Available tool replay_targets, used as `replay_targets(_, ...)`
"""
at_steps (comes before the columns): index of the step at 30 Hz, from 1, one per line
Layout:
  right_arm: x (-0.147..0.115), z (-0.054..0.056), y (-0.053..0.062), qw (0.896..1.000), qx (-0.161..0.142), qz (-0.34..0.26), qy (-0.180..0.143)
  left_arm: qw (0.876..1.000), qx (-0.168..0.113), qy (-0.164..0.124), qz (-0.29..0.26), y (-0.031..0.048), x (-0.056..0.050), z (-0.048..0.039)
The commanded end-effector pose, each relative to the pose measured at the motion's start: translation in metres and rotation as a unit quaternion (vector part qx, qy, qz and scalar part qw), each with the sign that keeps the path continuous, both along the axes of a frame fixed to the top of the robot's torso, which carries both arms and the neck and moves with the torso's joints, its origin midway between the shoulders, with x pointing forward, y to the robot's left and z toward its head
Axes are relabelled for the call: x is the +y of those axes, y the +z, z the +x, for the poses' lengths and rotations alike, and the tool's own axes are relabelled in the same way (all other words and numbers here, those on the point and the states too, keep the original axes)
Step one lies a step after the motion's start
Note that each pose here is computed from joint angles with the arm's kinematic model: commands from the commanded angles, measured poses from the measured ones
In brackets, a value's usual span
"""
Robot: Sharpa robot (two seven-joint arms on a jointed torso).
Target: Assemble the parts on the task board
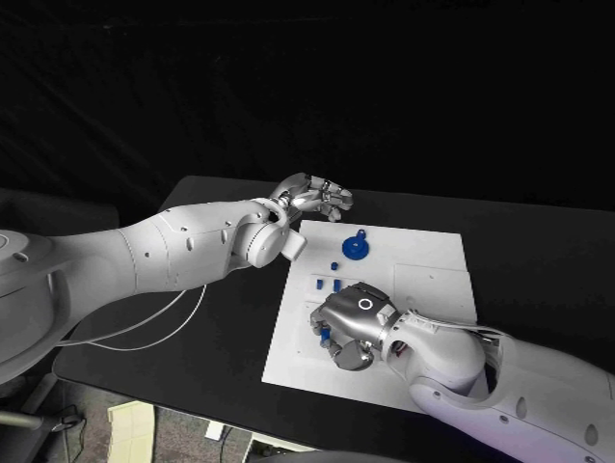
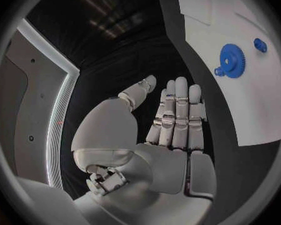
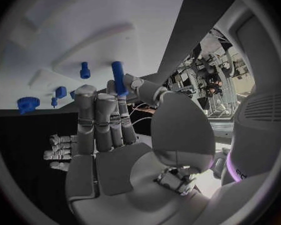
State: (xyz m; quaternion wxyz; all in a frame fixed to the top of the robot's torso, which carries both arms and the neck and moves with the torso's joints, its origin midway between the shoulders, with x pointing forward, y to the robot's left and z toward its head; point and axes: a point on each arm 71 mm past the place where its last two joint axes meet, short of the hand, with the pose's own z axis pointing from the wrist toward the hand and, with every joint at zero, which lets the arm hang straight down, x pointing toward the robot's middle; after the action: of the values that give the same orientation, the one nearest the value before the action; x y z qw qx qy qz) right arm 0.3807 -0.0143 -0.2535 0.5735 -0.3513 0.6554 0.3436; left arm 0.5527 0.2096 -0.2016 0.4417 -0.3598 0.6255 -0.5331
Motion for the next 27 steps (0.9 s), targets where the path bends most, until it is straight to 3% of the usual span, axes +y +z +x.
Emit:
replay_targets(1,-0.0011,-0.0032,-0.0084,1.0,0.011,-0.018,0.005,1.0,-0.002,-0.007,-0.007,0.0018,-0.0026,0.0)
replay_targets(27,0.0012,-0.0021,-0.0147,1.0,0.005,-0.027,0.004,1.0,-0.002,-0.008,-0.007,0.0019,-0.0033,-0.0001)
